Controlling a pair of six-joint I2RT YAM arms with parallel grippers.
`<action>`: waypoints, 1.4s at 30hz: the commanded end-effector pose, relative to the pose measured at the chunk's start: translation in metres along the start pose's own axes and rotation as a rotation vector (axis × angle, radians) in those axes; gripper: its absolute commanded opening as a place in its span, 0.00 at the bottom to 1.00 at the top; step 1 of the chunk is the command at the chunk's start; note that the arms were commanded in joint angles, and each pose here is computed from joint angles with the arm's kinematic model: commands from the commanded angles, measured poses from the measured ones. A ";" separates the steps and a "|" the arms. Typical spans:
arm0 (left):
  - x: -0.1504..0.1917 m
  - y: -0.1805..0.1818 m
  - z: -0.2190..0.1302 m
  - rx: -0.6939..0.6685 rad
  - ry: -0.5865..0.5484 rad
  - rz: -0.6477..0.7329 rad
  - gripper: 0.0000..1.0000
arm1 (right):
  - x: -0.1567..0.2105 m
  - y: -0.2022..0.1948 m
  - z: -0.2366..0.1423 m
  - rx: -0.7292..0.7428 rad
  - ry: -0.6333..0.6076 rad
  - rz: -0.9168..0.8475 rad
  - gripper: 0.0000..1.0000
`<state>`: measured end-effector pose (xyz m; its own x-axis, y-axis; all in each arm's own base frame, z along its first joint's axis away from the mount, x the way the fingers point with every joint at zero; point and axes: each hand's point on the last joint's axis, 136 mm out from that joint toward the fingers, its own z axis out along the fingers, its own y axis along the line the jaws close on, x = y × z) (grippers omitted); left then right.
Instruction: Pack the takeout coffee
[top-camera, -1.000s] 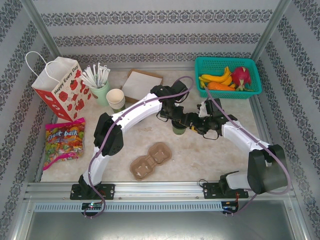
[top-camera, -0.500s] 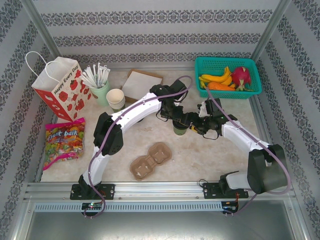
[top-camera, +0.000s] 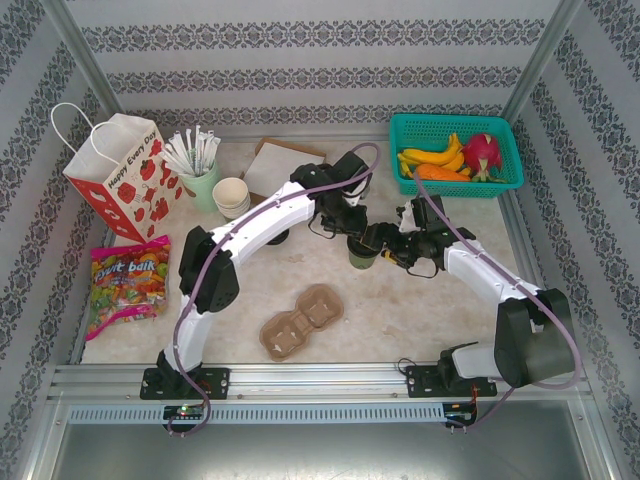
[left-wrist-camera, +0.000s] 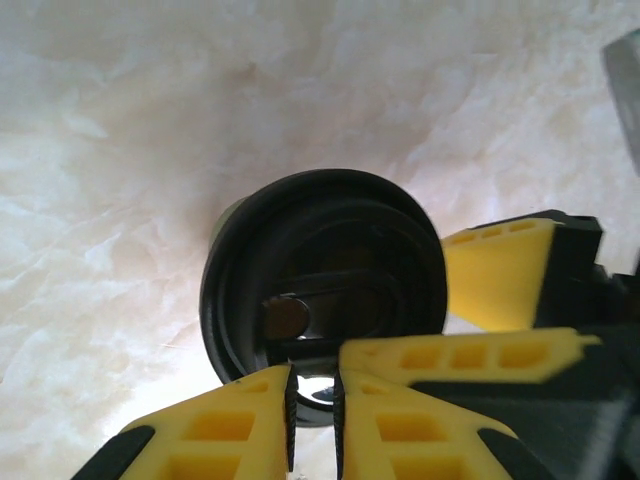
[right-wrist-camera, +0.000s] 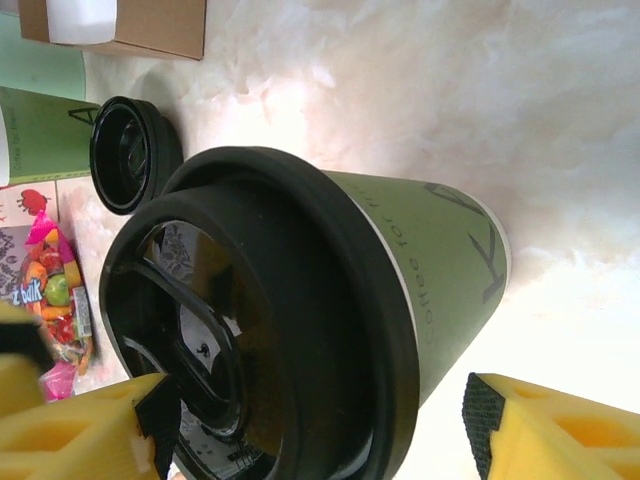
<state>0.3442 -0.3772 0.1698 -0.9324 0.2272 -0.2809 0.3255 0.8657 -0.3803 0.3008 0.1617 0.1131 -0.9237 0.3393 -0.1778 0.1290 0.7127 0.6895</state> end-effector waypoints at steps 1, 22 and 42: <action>-0.005 -0.010 -0.021 0.036 -0.043 0.004 0.20 | -0.010 0.006 -0.011 0.001 -0.036 -0.006 0.78; -0.003 0.092 -0.049 -0.158 -0.337 -0.296 0.79 | -0.028 0.021 -0.035 0.030 -0.119 -0.091 0.94; 0.014 0.132 0.005 -0.308 -0.231 -0.410 1.00 | -0.025 0.012 -0.023 0.237 -0.083 -0.148 0.98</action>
<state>0.3661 -0.2639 0.1161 -0.9102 -0.1967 -0.3646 -0.1130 0.9646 -0.2384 0.3163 0.1499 0.1439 -0.9015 0.2842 -0.3265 0.0818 0.8526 0.5162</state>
